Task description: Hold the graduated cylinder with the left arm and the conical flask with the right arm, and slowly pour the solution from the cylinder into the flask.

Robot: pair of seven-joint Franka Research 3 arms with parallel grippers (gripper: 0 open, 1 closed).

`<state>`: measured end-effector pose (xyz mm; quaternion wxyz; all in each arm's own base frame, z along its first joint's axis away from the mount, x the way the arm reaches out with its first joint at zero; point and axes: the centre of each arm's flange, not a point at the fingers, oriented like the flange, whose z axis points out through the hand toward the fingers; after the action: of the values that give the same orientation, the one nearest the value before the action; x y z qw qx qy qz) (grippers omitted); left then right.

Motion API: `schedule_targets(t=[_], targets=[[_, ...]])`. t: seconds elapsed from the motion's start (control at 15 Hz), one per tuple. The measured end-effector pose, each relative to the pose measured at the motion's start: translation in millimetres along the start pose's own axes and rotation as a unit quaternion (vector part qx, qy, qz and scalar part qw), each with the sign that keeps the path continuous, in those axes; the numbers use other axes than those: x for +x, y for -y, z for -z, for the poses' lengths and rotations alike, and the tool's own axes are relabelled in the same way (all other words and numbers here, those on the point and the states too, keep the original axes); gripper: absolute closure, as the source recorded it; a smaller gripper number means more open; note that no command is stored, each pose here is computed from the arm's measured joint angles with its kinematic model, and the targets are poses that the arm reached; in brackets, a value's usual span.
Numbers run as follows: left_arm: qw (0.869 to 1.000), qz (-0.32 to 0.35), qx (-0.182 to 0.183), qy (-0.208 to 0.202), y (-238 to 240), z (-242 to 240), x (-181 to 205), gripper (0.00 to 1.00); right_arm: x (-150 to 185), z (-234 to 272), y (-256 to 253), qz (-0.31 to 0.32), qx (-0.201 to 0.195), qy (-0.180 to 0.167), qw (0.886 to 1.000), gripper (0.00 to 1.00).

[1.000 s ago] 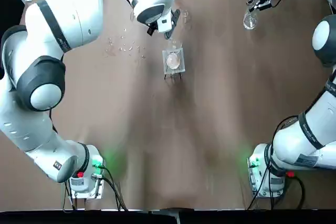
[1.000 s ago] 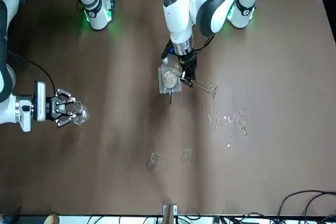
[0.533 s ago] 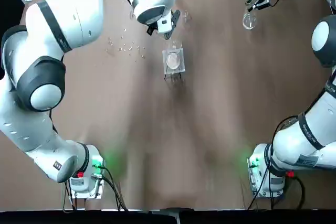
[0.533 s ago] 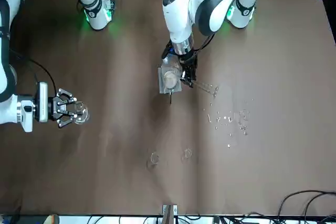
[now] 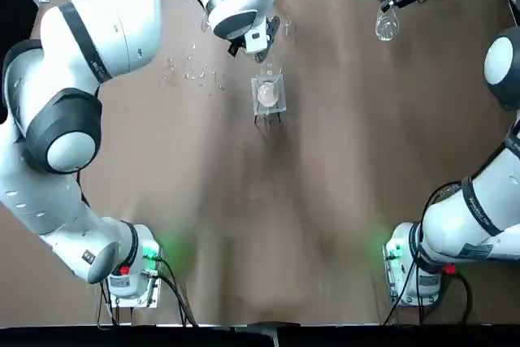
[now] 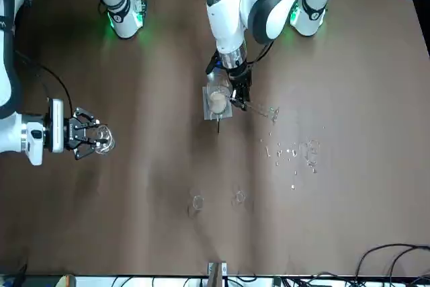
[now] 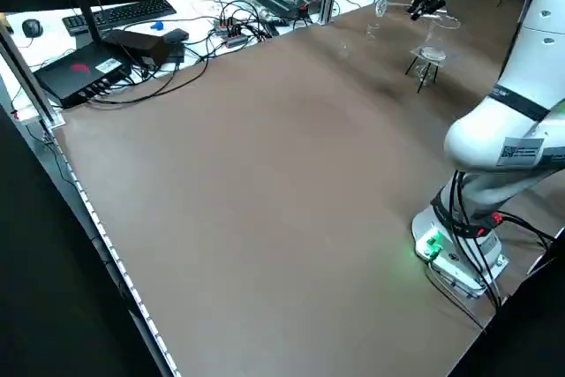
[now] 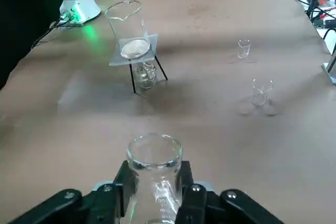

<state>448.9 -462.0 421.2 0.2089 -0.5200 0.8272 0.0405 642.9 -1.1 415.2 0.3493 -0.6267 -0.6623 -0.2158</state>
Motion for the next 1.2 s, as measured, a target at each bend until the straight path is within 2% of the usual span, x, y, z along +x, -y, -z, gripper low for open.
schedule_targets(t=[0.27,0.4,0.53,0.73,0.93,1.2], targets=[[0.999,0.044,-0.007,-0.01,3,0,-6,0.66,16,-3,3,0.002,0.007,0.017,1.0,0.6],[0.997,0.065,-0.024,-0.037,5,3,-9,0.66,21,-5,4,0.005,0.01,0.02,1.0,0.6],[0.989,0.106,-0.056,-0.086,13,5,-26,0.66,22,-6,3,0.003,0.01,0.021,1.0,0.6],[0.973,0.156,-0.093,-0.139,21,0,-51,0.66,28,-11,3,-0.009,0.012,0.022,1.0,0.6],[0.949,0.202,-0.134,-0.2,29,-8,-79,0.66,40,-17,3,-0.012,0.014,0.025,1.0,0.6],[0.918,0.214,-0.154,-0.296,43,-12,-126,0.66,45,-18,2,-0.02,0.008,0.029,0.999,0.6]])
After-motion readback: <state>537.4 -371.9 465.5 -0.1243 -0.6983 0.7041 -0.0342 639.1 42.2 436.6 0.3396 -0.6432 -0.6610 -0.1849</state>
